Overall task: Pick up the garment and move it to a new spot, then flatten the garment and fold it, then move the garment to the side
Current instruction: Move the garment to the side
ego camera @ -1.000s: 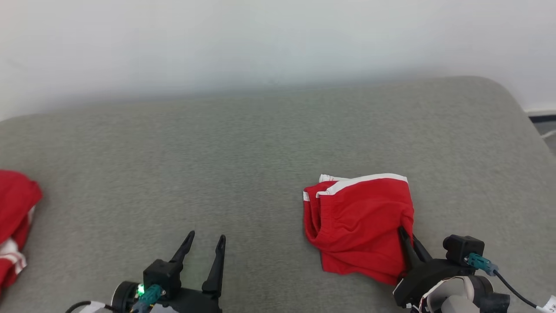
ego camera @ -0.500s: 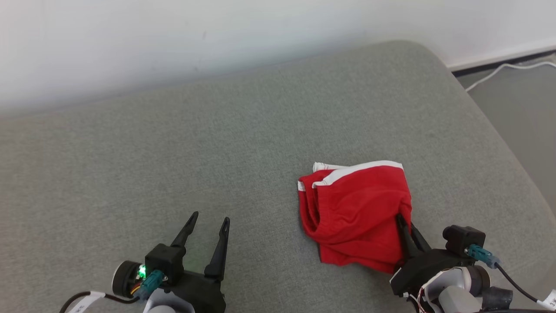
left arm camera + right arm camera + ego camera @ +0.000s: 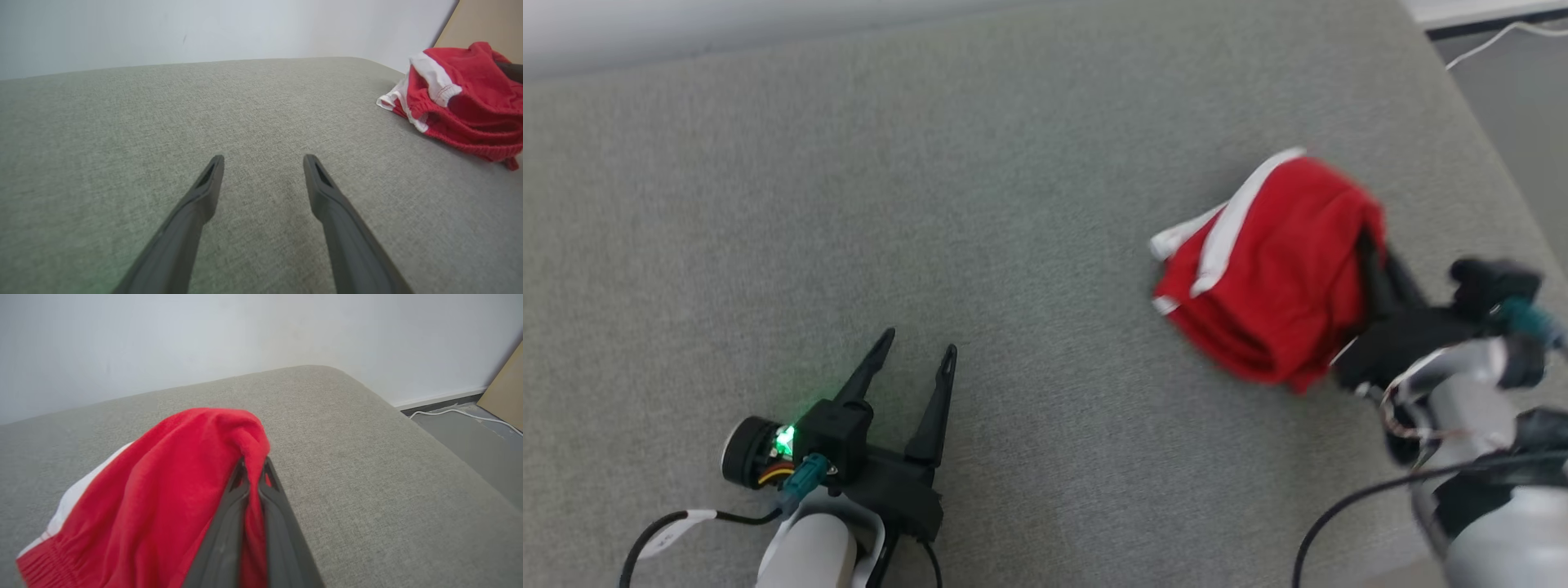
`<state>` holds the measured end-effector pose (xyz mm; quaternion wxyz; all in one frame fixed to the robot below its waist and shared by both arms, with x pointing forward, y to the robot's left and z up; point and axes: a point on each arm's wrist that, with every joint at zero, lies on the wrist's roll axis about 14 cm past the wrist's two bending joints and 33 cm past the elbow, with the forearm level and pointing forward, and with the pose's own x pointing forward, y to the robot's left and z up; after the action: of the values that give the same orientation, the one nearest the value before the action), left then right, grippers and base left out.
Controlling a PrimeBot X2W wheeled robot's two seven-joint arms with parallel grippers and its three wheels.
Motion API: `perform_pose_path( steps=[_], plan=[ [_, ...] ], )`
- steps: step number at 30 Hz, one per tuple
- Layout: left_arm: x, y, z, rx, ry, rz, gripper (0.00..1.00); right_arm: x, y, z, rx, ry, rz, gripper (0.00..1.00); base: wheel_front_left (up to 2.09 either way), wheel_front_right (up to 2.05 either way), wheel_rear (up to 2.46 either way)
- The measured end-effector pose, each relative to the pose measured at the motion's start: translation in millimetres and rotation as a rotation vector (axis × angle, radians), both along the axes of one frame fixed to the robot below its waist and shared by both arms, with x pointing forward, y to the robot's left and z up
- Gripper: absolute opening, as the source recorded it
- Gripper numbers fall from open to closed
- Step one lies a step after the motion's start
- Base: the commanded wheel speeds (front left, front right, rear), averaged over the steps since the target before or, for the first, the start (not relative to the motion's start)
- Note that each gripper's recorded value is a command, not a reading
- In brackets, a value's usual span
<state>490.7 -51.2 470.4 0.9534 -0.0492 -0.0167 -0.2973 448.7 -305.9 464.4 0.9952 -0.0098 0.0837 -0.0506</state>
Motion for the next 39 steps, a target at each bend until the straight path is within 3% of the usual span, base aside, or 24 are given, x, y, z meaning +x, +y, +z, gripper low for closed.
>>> perform_pose_path(
  steps=[9, 25, 26, 27, 31, 39],
  plan=[
    [14.8, 10.7, -19.9, -0.007, 0.016, 0.022, 1.0, 48.9, -50.1, 21.9, -0.13, -0.033, -0.061, 0.0, 0.0, 0.0, 0.0],
    [20.9, 26.1, -19.5, 0.007, -0.005, 0.055, 1.0, 27.5, -127.4, 1.5, -0.23, 0.081, -0.281, 0.0, 0.0, 0.0, 0.0],
    [20.9, 27.2, -18.9, 0.009, -0.006, 0.058, 1.0, 24.1, -131.3, -0.2, -0.23, 0.09, -0.296, 0.13, 0.0, 0.0, 0.0],
    [20.9, 27.2, -18.9, 0.009, -0.006, 0.058, 1.0, 24.1, -131.3, -0.2, -0.23, 0.09, -0.296, 1.0, 0.0, 0.0, 0.0],
    [21.7, 35.2, -15.0, 0.019, -0.012, 0.08, 1.0, 19.9, -139.7, 12.2, -0.26, 0.062, -0.328, 1.0, 0.0, 0.0, 0.0],
    [17.2, 53.0, -11.2, 0.036, -0.003, 0.132, 1.0, 27.6, -114.1, 37.6, -0.299, -0.031, -0.266, 1.0, 0.0, 0.0, 0.0]
  ],
)
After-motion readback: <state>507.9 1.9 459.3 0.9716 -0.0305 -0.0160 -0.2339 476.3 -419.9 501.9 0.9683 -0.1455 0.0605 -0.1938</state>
